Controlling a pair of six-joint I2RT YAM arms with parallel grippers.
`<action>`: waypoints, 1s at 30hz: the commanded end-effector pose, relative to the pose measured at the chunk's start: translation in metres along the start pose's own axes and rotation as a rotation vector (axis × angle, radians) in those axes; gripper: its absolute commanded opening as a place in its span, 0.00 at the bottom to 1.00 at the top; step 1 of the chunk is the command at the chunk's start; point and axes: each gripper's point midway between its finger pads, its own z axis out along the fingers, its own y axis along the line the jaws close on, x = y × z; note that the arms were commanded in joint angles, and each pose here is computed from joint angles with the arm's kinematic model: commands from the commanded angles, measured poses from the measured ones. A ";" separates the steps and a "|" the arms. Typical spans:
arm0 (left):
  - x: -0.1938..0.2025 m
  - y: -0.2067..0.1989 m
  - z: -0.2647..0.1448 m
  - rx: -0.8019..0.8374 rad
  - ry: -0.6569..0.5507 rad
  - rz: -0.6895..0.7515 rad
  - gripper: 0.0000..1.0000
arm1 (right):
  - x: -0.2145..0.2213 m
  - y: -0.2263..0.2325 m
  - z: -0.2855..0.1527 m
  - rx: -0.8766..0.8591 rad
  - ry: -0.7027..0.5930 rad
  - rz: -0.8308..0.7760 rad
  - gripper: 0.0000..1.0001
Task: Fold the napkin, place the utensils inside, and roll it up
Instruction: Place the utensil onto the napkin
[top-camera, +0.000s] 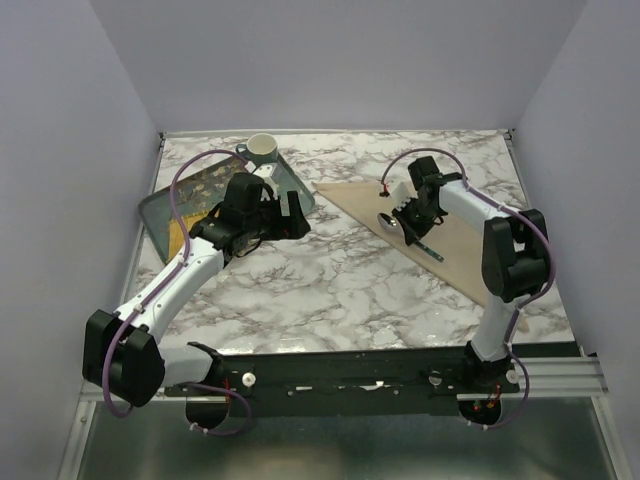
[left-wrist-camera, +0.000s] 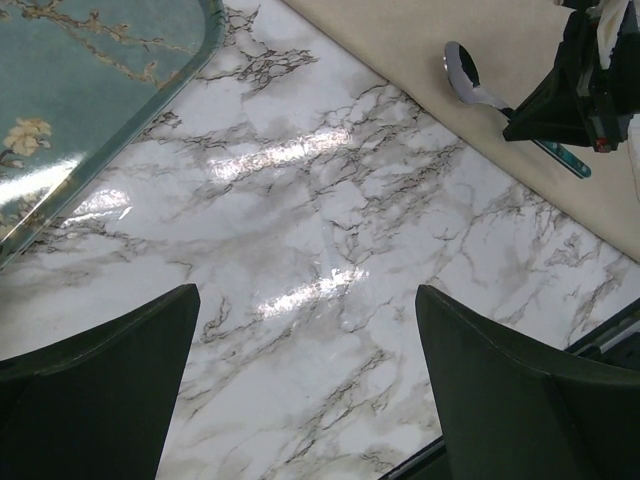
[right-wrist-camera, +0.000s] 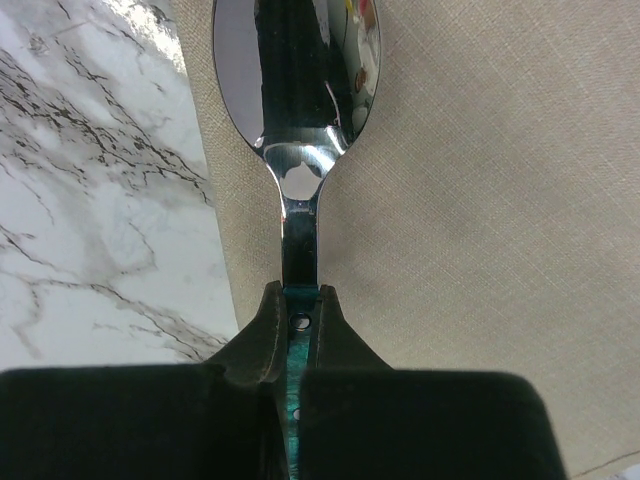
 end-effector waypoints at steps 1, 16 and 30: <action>-0.010 -0.009 0.000 0.039 -0.020 0.003 0.97 | 0.011 0.002 0.014 -0.029 0.029 0.011 0.04; -0.008 -0.011 0.001 0.055 -0.015 0.005 0.97 | 0.023 0.001 0.024 -0.024 0.062 0.037 0.08; -0.006 -0.011 0.003 0.057 -0.008 -0.003 0.97 | 0.023 -0.001 0.023 -0.004 0.063 0.056 0.23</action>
